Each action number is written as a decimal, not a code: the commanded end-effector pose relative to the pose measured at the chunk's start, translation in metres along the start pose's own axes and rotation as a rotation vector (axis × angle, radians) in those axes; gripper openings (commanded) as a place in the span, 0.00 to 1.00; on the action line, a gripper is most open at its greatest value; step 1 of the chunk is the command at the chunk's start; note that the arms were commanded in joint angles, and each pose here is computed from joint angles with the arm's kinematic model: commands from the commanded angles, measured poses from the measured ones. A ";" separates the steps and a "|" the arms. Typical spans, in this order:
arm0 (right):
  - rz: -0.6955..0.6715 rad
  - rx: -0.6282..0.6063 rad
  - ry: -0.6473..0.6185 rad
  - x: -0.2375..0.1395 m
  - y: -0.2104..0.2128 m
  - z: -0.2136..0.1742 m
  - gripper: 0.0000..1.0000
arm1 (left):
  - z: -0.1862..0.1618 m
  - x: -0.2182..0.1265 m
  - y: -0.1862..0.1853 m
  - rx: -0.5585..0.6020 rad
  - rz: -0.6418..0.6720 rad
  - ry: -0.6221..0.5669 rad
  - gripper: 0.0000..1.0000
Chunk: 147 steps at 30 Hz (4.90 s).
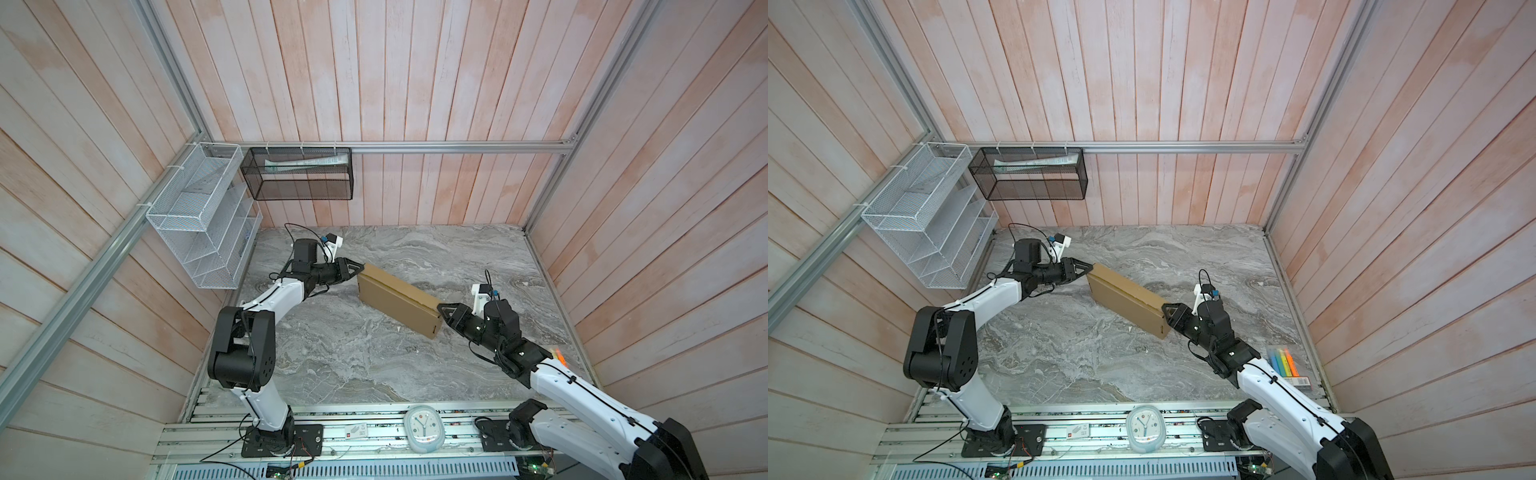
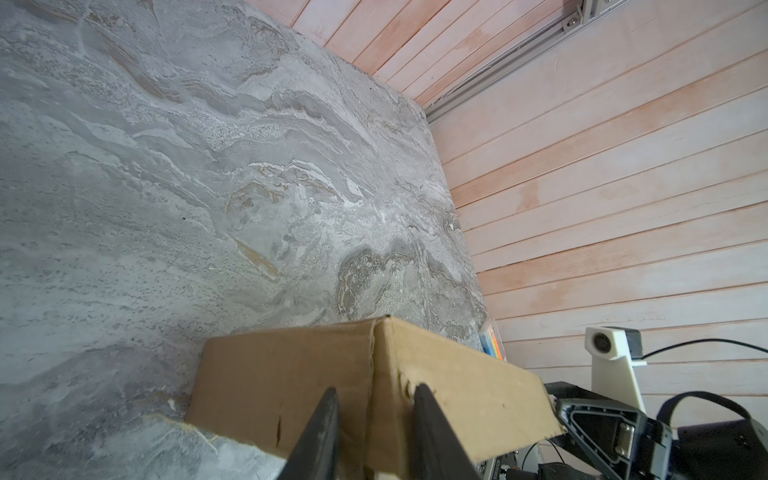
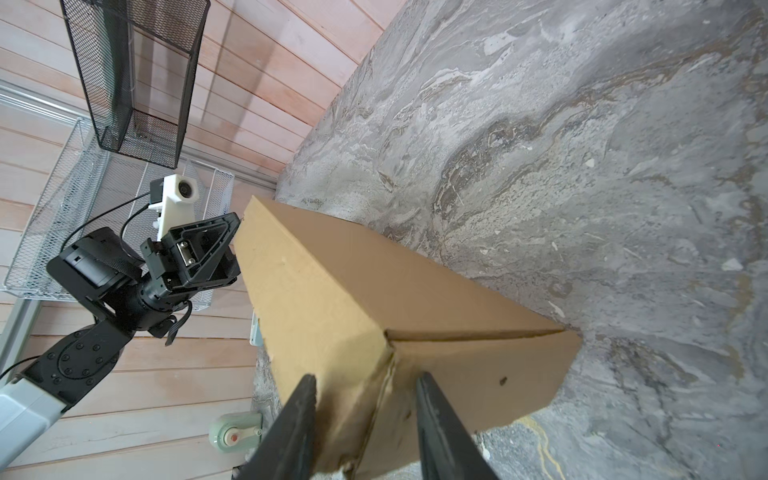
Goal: Fold the paper box
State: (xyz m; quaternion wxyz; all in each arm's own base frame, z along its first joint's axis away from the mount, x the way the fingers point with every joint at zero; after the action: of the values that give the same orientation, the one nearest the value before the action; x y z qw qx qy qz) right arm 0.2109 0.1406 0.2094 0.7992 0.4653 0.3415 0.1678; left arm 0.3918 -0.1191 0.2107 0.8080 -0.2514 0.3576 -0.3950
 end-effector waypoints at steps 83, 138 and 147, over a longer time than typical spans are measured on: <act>-0.077 -0.228 0.134 0.035 -0.014 0.051 0.45 | -0.001 -0.016 0.002 -0.015 -0.062 0.007 0.39; -0.101 -0.402 0.225 0.025 -0.022 0.022 0.33 | -0.070 -0.032 -0.011 -0.109 -0.086 0.058 0.24; -0.096 -0.420 0.232 0.019 -0.024 0.016 0.33 | -0.079 -0.037 -0.017 -0.116 -0.081 0.058 0.24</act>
State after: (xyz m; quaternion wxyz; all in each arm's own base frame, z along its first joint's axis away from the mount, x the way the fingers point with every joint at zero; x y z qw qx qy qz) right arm 0.2482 0.1277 0.2088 0.8581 0.2667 0.3592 0.2521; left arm 0.3244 -0.0968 0.1978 0.7948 -0.2880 0.3537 -0.4003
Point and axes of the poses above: each gripper's point midway between its finger pads, its own x axis out along the fingers, its own y axis along the line the jaws close on, z = x × y, the point moved 9 cm from there along -x, back along the fingers, and after that the axes turned 7 degrees about x, right-handed, at the moved point
